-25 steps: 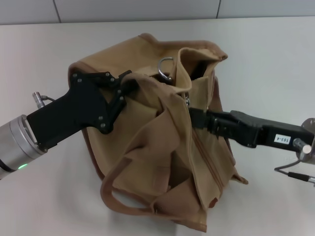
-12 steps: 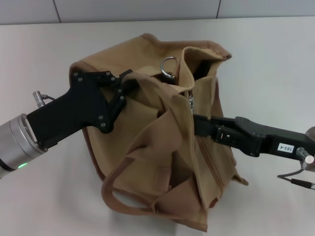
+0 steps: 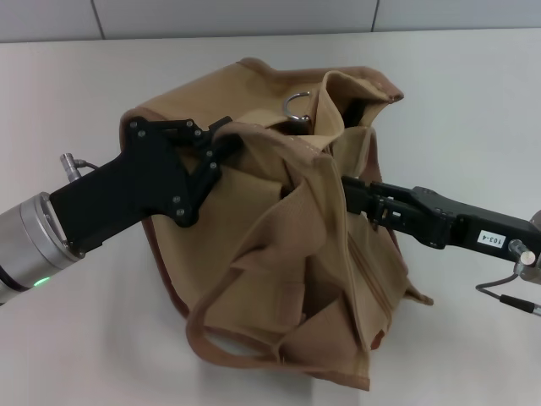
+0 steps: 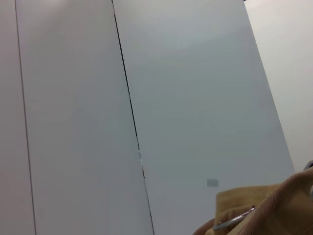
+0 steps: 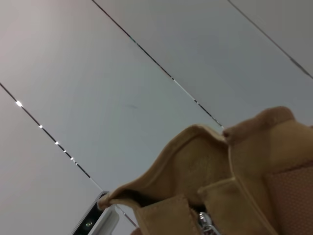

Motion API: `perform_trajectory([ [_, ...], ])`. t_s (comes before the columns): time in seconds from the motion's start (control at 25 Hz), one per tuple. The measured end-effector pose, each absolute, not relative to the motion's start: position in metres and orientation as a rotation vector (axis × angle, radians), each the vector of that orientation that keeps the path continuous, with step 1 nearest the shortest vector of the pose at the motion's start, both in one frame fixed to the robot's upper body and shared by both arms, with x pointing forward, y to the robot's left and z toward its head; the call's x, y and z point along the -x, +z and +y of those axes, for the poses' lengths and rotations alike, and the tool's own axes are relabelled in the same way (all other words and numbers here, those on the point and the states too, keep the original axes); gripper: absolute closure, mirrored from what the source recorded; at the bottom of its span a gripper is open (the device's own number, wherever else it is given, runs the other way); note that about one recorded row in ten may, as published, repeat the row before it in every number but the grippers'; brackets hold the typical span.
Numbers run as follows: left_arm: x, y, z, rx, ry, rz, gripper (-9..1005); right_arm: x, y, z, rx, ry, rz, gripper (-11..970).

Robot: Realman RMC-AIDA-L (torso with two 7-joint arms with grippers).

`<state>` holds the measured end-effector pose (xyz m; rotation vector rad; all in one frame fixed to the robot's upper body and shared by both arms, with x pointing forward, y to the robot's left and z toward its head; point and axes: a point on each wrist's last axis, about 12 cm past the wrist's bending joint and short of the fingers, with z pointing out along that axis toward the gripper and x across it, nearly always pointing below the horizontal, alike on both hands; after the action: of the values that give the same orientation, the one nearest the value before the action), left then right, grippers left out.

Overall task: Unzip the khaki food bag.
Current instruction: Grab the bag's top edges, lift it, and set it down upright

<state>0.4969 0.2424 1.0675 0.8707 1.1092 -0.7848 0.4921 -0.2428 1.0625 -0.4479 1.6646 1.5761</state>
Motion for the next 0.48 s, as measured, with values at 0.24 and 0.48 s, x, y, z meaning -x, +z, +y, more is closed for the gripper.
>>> perform_trajectory([
  [0.24,-0.497,1.067,0.242,-0.871,-0.783,1.113,948,-0.494,1.065,-0.240,0.478,1.581,1.648,528],
  [0.48,-0.498,1.067,0.242,-0.872,-0.783,1.113,948,-0.496,1.071,-0.229,0.558,1.643,1.626,479],
])
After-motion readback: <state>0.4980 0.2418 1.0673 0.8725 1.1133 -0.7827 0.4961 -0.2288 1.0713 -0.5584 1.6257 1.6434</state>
